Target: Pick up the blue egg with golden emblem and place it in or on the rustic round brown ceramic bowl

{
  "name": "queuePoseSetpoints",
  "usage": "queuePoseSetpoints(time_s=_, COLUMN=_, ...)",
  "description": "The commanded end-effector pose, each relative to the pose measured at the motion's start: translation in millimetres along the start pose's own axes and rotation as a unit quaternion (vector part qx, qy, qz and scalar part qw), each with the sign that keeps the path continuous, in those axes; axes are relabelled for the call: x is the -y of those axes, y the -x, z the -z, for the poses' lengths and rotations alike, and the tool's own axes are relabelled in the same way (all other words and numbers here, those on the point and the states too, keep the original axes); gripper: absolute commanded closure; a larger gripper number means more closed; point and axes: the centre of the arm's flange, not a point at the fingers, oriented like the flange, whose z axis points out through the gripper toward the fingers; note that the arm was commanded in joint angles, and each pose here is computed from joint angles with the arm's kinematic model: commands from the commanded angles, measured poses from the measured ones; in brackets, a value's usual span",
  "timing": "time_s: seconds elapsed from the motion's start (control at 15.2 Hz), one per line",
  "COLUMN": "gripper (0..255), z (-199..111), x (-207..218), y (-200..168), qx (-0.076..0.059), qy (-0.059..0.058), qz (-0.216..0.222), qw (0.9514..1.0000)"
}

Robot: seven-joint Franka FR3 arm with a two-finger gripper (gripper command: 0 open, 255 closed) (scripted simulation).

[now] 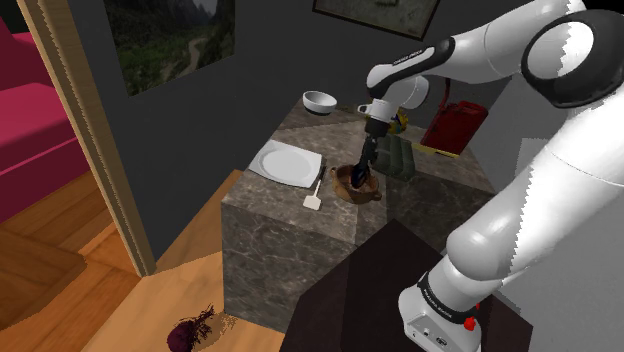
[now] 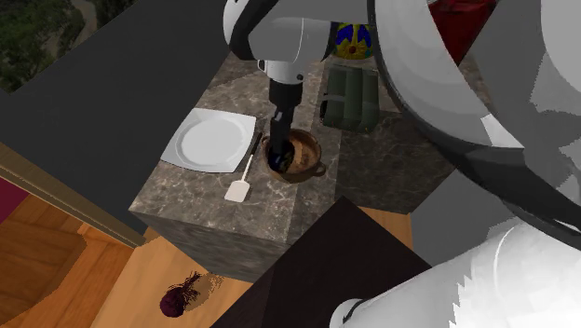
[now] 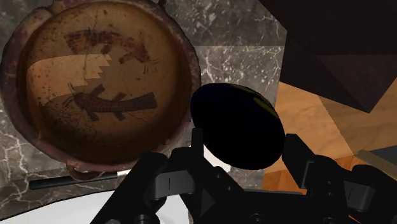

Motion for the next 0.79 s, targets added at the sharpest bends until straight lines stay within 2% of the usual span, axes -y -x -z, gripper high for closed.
queuePoseSetpoints(time_s=0.0, gripper=255, z=10.6, x=-24.3, y=-5.7, qx=0.000, qy=0.000, qz=0.000, qw=1.0000)
queuePoseSetpoints(time_s=0.33, gripper=255, z=34.3, x=-75.8, y=-15.4, qx=0.000, qy=0.000, qz=0.000, qw=1.0000)
queuePoseSetpoints(time_s=0.73, gripper=255, z=4.8, x=-87.3, y=-14.7, qx=0.000, qy=0.000, qz=0.000, qw=1.0000)
